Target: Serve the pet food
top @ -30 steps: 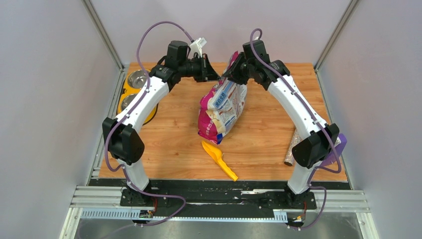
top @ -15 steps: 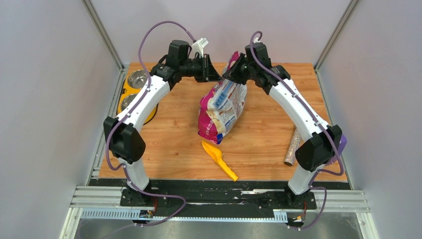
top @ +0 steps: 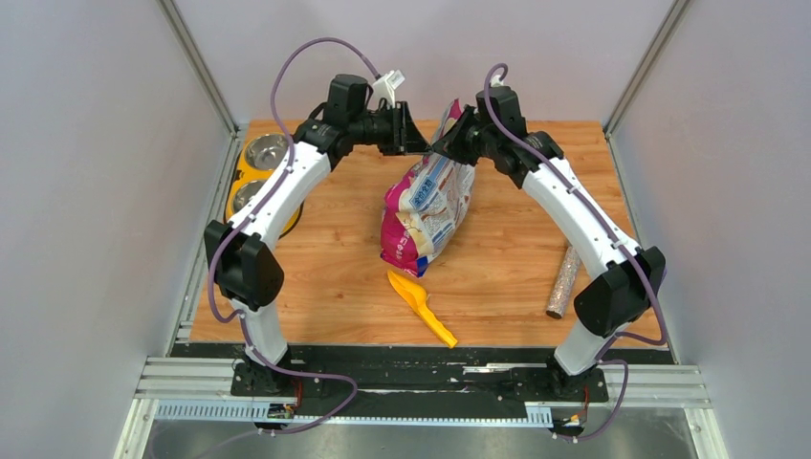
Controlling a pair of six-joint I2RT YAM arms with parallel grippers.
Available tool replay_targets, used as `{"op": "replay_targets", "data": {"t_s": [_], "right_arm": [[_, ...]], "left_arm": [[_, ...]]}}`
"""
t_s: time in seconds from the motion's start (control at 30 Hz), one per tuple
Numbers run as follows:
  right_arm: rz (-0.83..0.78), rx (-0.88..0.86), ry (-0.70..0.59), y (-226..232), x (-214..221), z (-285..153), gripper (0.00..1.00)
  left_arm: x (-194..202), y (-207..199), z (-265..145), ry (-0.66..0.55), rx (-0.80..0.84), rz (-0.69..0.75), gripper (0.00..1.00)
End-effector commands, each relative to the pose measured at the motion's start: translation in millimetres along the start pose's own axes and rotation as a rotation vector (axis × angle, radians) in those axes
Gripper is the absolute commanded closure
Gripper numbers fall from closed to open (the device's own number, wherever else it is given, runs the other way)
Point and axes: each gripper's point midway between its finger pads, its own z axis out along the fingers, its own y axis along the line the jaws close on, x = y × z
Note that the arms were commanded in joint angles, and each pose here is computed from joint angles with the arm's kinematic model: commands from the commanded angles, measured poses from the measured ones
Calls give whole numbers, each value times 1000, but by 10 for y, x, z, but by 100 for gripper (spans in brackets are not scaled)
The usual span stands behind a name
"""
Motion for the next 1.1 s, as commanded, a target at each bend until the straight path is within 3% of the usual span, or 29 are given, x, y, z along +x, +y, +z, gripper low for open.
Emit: {"op": "replay_targets", "data": {"t_s": [0.0, 0.23, 0.43, 0.57, 0.6, 0.67, 1.07], "right_arm": [[-41, 3, 23, -46, 77, -125, 100], [-48, -22, 30, -9, 94, -134, 100], [-47, -44, 31, 42, 86, -137, 100], [-30, -41, 39, 43, 97, -89, 100], [-25, -40, 42, 39, 102, -84, 100], [-18, -26, 43, 5, 111, -76, 100], [-53, 164, -72, -280, -168, -348, 100]], "left_arm": [[-202, -129, -32, -65, 13, 47, 68], [-131, -30, 12, -40, -9, 41, 81], [-24, -34, 45, 5, 4, 75, 77], [88, 62, 77, 47, -43, 67, 89], [102, 79, 76, 52, -51, 65, 97], [102, 103, 58, 51, -71, 72, 100], [-15, 208, -88, -8, -192, 98, 100]]}}
